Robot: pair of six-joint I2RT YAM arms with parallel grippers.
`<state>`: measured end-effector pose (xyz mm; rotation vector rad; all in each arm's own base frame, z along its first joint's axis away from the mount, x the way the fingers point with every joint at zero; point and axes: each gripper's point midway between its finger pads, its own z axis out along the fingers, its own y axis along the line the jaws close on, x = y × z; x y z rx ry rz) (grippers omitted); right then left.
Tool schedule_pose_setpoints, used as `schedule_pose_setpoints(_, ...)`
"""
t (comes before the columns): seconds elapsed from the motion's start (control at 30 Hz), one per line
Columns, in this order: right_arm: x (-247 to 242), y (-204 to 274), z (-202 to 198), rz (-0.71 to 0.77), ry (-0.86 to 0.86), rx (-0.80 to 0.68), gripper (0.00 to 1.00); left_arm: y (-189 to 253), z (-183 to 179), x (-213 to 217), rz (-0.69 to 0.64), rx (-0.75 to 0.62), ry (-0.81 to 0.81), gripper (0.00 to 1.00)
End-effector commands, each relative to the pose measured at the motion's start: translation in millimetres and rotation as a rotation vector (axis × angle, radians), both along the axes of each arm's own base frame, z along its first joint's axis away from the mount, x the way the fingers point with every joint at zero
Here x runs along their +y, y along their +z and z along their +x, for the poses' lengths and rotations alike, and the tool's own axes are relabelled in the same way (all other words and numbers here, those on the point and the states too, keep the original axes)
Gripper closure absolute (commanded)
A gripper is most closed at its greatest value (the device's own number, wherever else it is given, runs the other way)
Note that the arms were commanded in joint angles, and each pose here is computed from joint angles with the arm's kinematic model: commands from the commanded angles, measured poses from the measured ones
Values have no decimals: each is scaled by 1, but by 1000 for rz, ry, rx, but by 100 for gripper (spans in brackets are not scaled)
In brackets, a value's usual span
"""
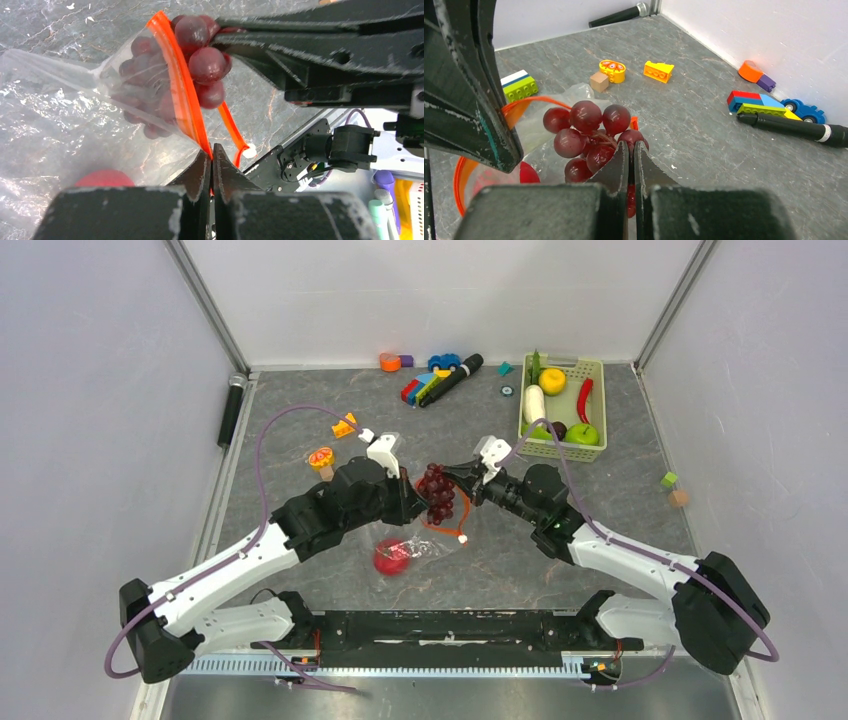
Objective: Place the food in the zip-top bag and seal the zipper
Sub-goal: Place the fake fruit in the zipper food storage bag.
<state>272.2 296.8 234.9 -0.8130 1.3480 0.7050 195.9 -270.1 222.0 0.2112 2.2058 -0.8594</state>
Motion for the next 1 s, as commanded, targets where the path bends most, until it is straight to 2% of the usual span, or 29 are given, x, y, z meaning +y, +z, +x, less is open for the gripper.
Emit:
schedule_pose_setpoints(0.0,2,16,1,-27,-16,-89,100,39,10,-12,-90,-69,-1,98)
schedule_pose_setpoints(0.27,21,-4,-25,-153,85,-120,93,48,20,-17,-93,-80,26,98)
schedule_pose_setpoints(0.4,25,-8,-13,-200,24,-94,81,49,18,-22,-103,-71,6,98)
schedule_pose_setpoints(0.5,21,-9,6,-234,-85,-61,65,49,16,-23,-108,-68,-8,98)
schedule_pose_setpoints(0.67,5,-17,31,-284,-254,-1,48,47,17,-18,-99,-82,11,98)
schedule_pose_setpoints(0.77,1,-16,32,-293,-276,-1,38,40,24,-6,-60,-94,71,98)
schedule_pose_setpoints(0.83,-1,-9,29,-274,-268,-14,25,34,29,4,-26,-102,122,98)
schedule_pose_setpoints(0.9,-1,3,22,-244,-239,-36,5,28,35,12,14,-103,170,98)
schedule_pose_setpoints(0.97,-1,16,11,-207,-195,-73,2,21,39,18,49,-102,201,98)
